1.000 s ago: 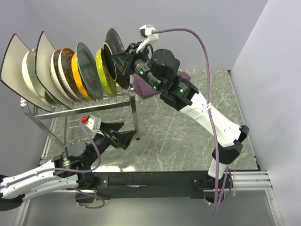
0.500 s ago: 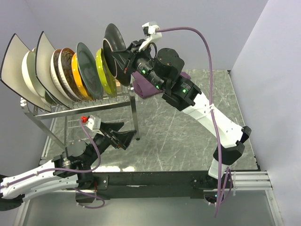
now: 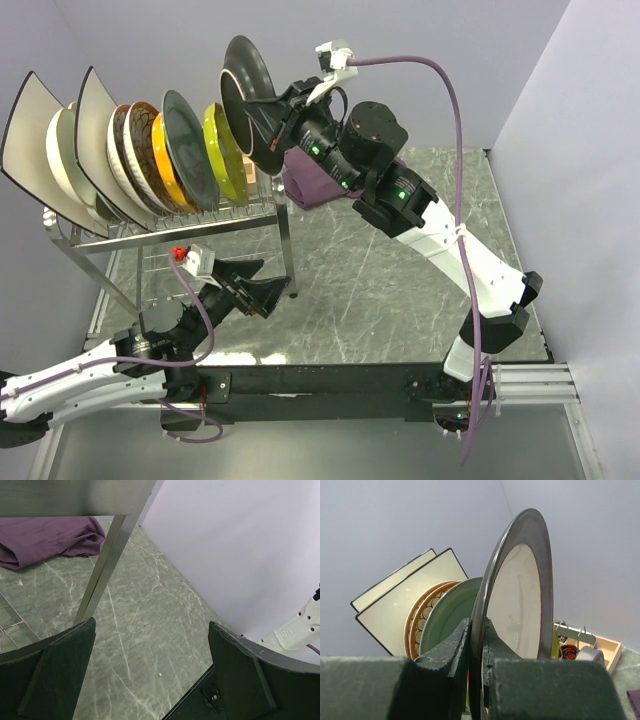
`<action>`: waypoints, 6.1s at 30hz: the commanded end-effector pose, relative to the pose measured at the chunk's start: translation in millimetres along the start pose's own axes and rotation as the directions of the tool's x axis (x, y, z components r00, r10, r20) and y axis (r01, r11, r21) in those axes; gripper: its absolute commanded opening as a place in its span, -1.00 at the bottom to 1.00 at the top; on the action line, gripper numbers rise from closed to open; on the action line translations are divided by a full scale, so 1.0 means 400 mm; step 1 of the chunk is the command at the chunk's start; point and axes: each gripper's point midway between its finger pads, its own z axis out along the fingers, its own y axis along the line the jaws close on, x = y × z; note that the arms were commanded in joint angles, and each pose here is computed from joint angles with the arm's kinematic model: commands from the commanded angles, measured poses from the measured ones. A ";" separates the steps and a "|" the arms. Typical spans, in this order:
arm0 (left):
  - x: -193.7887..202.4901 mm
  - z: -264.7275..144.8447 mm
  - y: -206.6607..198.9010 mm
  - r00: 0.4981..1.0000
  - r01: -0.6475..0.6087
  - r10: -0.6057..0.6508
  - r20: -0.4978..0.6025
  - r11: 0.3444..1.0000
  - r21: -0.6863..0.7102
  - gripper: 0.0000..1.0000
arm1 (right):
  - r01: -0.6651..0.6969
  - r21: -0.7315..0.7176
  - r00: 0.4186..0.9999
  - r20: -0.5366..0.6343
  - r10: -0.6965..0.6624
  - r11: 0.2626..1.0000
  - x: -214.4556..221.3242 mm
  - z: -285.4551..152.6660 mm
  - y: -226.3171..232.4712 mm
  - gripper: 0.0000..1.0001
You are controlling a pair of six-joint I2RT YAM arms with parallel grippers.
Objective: Unload the plates from the dish rack
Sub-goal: Unload the plate from the dish rack, then place the plate at the corner of the board, then unload the plate from the dish rack.
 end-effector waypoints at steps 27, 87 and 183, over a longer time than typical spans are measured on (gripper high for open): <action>-0.016 0.004 -0.011 1.000 -0.002 0.002 0.022 1.000 0.012 0.99 | 0.076 -0.174 0.921 0.389 -0.003 0.982 -0.396 -0.131 0.135 -1.00; -0.019 -0.046 -0.135 0.995 0.095 -0.089 -0.034 0.953 0.288 0.99 | 0.999 0.031 0.025 -0.961 -0.277 -0.017 0.405 -0.504 -1.612 -1.00; -0.042 -0.036 -0.058 0.998 0.038 -0.046 0.048 0.988 0.148 0.99 | -0.041 -0.189 0.953 -0.303 -0.019 0.981 0.201 -0.028 0.026 0.25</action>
